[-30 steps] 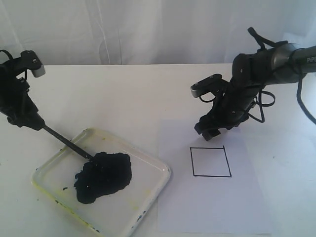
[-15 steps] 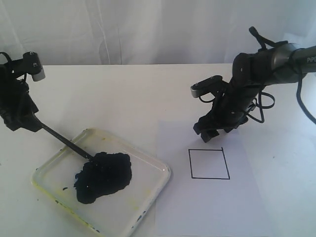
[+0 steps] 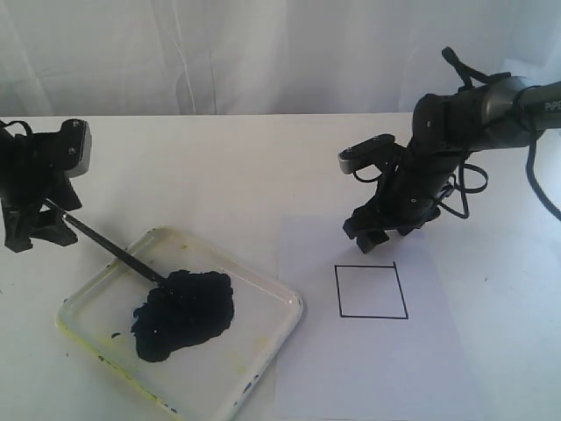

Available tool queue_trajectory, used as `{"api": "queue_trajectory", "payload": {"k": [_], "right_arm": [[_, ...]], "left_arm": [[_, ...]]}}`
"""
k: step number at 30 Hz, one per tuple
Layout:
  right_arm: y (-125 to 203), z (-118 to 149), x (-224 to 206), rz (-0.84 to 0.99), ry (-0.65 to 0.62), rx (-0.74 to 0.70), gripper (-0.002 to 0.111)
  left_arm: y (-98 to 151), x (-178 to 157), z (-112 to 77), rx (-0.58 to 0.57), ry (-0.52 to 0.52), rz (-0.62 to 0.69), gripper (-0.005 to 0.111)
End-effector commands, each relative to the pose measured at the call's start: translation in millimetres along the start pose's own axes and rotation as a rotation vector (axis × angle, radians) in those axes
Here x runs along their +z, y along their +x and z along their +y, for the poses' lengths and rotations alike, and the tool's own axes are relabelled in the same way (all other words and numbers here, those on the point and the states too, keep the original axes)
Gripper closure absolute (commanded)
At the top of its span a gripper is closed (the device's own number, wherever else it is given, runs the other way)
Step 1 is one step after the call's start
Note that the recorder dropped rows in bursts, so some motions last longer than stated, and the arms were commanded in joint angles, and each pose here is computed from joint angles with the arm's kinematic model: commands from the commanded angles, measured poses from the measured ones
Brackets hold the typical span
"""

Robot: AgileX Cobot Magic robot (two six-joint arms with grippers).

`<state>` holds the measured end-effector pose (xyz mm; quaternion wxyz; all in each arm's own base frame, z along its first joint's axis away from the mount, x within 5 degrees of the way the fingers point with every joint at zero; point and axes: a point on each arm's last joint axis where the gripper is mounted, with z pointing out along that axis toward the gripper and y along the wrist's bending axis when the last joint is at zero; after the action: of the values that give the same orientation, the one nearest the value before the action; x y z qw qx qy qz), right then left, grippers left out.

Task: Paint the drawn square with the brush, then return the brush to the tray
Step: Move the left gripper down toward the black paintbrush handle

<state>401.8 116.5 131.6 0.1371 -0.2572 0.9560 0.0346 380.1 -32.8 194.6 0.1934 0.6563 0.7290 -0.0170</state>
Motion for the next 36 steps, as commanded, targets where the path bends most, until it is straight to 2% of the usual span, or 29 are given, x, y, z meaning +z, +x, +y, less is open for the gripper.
{"api": "queue_trajectory", "payload": {"k": [1,7,11,17,24,32,36], "right_arm": [[3,0,6,0.024,-0.002,-0.008,0.042],[3,0,6,0.025,-0.001,-0.01,0.042],[3,0,6,0.021,0.001,-0.01,0.042],[3,0,6,0.021,0.001,-0.01,0.042],[3,0,6,0.021,0.001,-0.01,0.042],[2,0,6,0.015,0.003,-0.01,0.042],[2,0,6,0.015,0.003,-0.01,0.042]], "left_arm": [[-1,7,1.4,0.055,0.0,-0.019,0.044],[-2,8,9.7,0.025,-0.089,-0.029,0.044],[-4,9,4.6,0.012,-0.032,-0.056,0.044],[-5,14,-2.0,0.057,0.047,-0.081,0.044],[2,35,2.1,0.051,0.029,-0.071,0.044],[1,37,4.6,0.052,0.003,-0.082,0.044],[0,38,1.8,0.053,0.034,-0.09,0.044]]}}
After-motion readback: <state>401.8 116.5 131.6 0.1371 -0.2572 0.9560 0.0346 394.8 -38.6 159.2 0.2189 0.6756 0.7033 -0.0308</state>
